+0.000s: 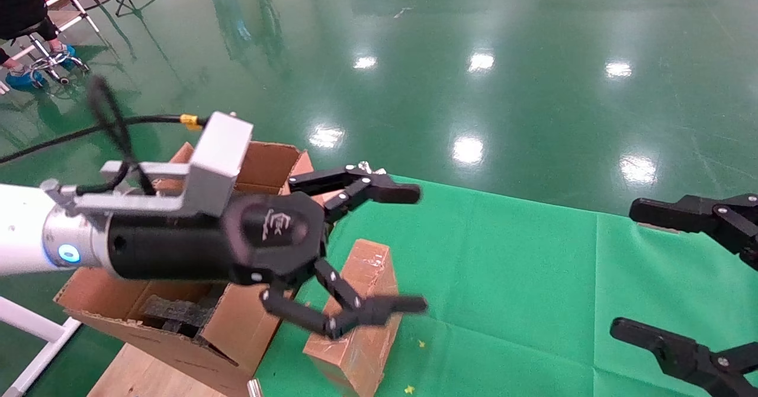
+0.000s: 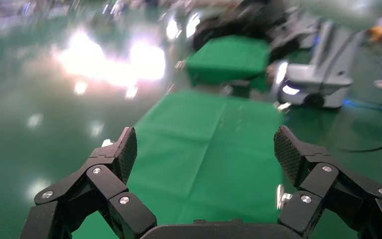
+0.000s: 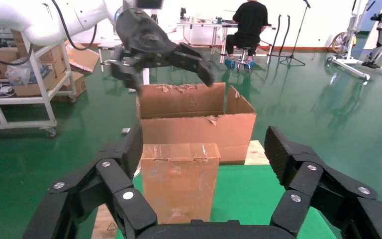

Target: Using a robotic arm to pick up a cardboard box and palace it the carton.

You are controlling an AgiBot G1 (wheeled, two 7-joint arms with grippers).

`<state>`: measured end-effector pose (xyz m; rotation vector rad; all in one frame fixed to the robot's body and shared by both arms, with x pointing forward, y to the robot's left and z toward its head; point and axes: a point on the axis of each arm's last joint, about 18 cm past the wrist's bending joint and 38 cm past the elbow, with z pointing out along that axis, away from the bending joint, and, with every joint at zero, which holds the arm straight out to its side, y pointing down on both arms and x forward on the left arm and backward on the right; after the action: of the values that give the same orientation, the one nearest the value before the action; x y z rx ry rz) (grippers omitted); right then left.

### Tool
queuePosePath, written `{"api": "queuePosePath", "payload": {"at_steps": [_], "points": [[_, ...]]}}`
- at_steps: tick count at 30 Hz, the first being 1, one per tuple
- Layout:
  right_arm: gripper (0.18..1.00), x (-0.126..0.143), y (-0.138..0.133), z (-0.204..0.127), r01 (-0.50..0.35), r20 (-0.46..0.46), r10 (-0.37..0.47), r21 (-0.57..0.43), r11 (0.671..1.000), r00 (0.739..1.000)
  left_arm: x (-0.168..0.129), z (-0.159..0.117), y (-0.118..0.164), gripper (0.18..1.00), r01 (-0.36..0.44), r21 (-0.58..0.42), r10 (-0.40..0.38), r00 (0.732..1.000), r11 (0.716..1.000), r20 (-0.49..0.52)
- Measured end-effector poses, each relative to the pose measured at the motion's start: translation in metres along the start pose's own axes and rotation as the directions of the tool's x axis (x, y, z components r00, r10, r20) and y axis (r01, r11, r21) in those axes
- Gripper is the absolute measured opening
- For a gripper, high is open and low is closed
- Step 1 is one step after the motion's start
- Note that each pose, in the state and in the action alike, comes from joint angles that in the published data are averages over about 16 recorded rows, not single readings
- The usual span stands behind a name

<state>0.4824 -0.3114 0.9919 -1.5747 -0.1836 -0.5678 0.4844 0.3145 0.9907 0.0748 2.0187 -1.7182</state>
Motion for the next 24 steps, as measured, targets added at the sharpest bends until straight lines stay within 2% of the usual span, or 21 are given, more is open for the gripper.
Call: {"api": "queuePosePath", "payload": {"at_steps": [5, 11, 24], "points": [[0.881, 0.000, 0.000, 0.000, 0.000, 0.000, 0.000, 0.000, 1.000, 1.000, -0.008, -0.008, 0.006, 1.001, 0.095, -0.121, -0.088, 0.994, 0.988, 0.065], [0.775, 0.000, 0.000, 0.000, 0.000, 0.000, 0.000, 0.000, 1.000, 1.000, -0.015, -0.015, 0.011, 1.001, 0.211, -0.238, -0.178, 0.973, 0.948, 0.149], [0.467, 0.000, 0.000, 0.000, 0.000, -0.001, 0.000, 0.000, 1.000, 1.000, -0.026, -0.020, 0.017, 1.001, 0.340, -0.332, -0.266, 0.931, 0.880, 0.249]]}}
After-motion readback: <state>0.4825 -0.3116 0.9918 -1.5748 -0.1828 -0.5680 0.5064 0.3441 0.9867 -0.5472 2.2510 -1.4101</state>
